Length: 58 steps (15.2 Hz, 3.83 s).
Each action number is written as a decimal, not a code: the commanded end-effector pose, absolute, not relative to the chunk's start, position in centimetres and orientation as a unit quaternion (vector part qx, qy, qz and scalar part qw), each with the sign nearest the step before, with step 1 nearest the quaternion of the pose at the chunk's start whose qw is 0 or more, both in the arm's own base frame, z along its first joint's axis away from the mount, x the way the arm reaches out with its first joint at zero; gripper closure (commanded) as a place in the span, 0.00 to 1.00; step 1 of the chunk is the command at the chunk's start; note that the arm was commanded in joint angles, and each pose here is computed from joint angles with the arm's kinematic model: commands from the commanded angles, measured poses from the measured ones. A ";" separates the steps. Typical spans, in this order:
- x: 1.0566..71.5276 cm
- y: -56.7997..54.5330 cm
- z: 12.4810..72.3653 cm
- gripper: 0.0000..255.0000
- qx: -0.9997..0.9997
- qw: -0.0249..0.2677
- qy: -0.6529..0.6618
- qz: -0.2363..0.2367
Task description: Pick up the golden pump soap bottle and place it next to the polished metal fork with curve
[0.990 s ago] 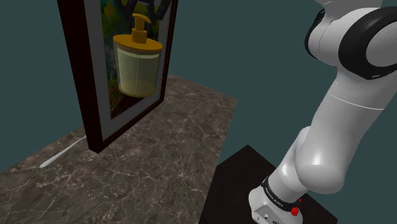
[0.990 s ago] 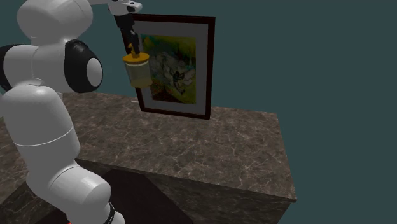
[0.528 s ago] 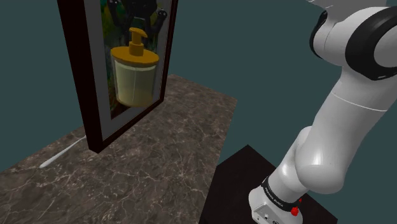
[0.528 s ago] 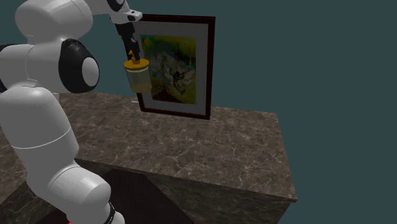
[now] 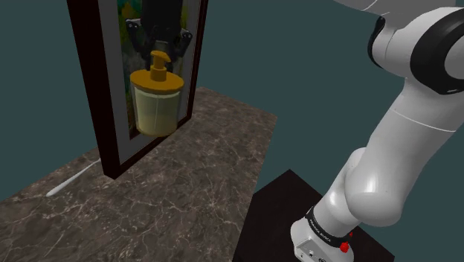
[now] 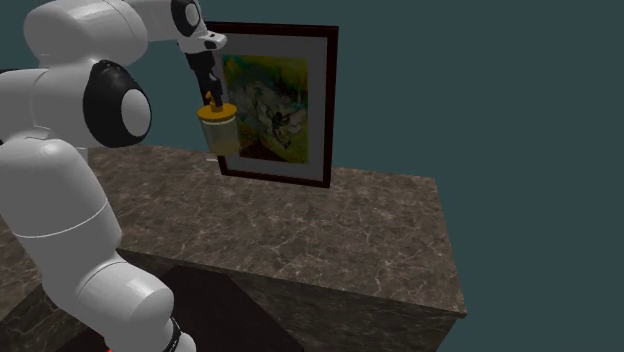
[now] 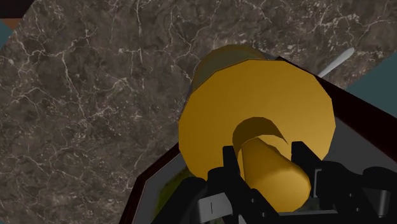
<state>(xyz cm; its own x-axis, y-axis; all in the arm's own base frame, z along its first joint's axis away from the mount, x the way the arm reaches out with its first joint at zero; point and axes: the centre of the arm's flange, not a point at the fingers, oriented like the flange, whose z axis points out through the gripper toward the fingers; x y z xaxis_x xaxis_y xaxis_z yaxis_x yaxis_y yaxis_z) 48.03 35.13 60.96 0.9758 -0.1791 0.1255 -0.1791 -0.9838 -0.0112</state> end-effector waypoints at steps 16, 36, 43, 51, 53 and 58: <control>47.9 35.1 51.9 1.00 0.994 0.000 -0.090 0.064; 47.9 35.1 41.6 1.00 0.994 0.000 -0.090 0.064; 47.9 35.1 41.6 1.00 0.994 0.000 -0.090 0.064; 47.6 35.1 44.3 0.00 0.994 0.000 -0.090 0.064; 47.3 35.2 46.6 0.00 0.994 0.000 -0.090 0.064; 47.3 35.2 46.6 0.00 0.994 0.000 -0.090 0.064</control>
<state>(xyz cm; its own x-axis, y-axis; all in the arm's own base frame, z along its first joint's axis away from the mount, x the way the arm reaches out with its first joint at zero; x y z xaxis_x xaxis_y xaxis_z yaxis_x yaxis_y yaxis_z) 47.30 35.20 46.57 0.9756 -0.1793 0.1269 -0.1792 -0.9837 -0.0123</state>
